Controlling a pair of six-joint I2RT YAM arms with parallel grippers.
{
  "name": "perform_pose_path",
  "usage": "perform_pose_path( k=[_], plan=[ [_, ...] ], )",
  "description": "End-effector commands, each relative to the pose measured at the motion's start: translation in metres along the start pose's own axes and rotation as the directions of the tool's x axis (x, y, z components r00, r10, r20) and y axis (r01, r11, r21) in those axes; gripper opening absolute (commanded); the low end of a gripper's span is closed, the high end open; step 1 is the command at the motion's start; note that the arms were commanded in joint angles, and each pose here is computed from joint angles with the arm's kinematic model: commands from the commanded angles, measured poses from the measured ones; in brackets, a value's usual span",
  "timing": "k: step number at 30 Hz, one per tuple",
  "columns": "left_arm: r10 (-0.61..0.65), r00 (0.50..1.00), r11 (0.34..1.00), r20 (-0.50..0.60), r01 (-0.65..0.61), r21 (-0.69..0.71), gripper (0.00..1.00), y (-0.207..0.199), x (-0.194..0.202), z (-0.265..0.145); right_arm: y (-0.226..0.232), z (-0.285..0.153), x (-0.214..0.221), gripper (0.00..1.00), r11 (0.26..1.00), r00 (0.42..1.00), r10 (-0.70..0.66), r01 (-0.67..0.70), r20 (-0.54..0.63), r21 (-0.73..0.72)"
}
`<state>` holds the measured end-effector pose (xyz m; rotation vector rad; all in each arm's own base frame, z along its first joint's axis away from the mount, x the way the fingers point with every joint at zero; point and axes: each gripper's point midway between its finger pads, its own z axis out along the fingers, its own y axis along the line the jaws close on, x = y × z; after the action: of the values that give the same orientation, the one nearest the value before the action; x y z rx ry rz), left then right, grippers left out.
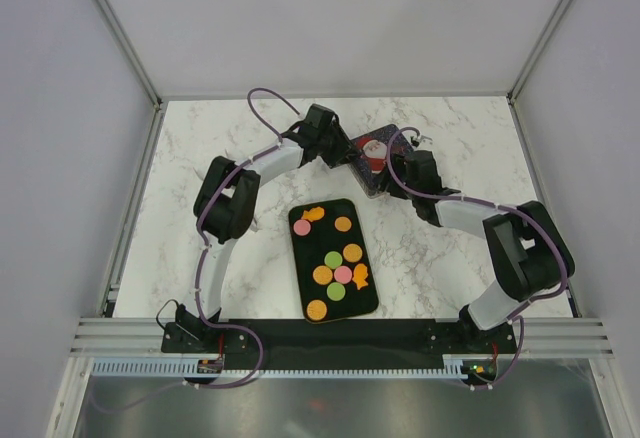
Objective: Pack the cookies
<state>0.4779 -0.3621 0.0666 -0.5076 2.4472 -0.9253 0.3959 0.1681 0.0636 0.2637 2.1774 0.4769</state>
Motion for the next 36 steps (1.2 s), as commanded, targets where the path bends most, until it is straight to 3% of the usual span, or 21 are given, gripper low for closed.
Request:
perform_pose_path(
  k=[1,9,13,23,27,30,32,36],
  plan=[
    [0.032,0.995,0.995,-0.095,-0.041,-0.096,0.51,0.038,0.03,0.017,-0.015,-0.023,0.093,0.55,0.996,0.938,-0.09,0.095,-0.334,-0.001],
    [0.071,0.995,0.994,-0.066,-0.076,-0.082,0.5,0.034,0.015,0.009,0.02,-0.036,0.042,0.57,0.994,0.966,-0.098,0.085,-0.24,-0.061],
    [0.107,0.993,0.992,-0.046,-0.11,-0.063,0.52,0.025,0.007,0.002,0.033,-0.044,0.014,0.66,0.994,0.978,-0.096,0.085,-0.187,-0.069],
    [0.179,0.982,0.983,0.062,-0.181,0.015,0.72,-0.014,-0.037,-0.036,0.056,-0.052,-0.063,0.71,0.989,0.996,-0.063,0.054,-0.067,-0.138],
    [0.222,0.963,0.972,0.151,-0.23,0.039,0.81,-0.038,-0.06,-0.068,0.061,-0.06,-0.086,0.73,0.985,0.998,-0.056,0.052,-0.022,-0.165],
    [0.25,0.946,0.96,0.206,-0.27,0.073,0.83,-0.061,-0.069,-0.102,0.068,-0.073,-0.111,0.82,0.981,0.997,-0.057,0.064,0.044,-0.181],
    [0.261,0.935,0.951,0.241,-0.292,0.103,0.84,-0.076,-0.071,-0.132,0.074,-0.084,-0.129,0.98,0.978,0.994,-0.055,0.073,0.093,-0.196],
    [0.305,0.904,0.931,0.299,-0.349,0.104,0.84,-0.083,-0.056,-0.184,0.076,-0.105,-0.15,0.98,0.978,0.984,-0.056,0.089,0.171,-0.191]
  ],
)
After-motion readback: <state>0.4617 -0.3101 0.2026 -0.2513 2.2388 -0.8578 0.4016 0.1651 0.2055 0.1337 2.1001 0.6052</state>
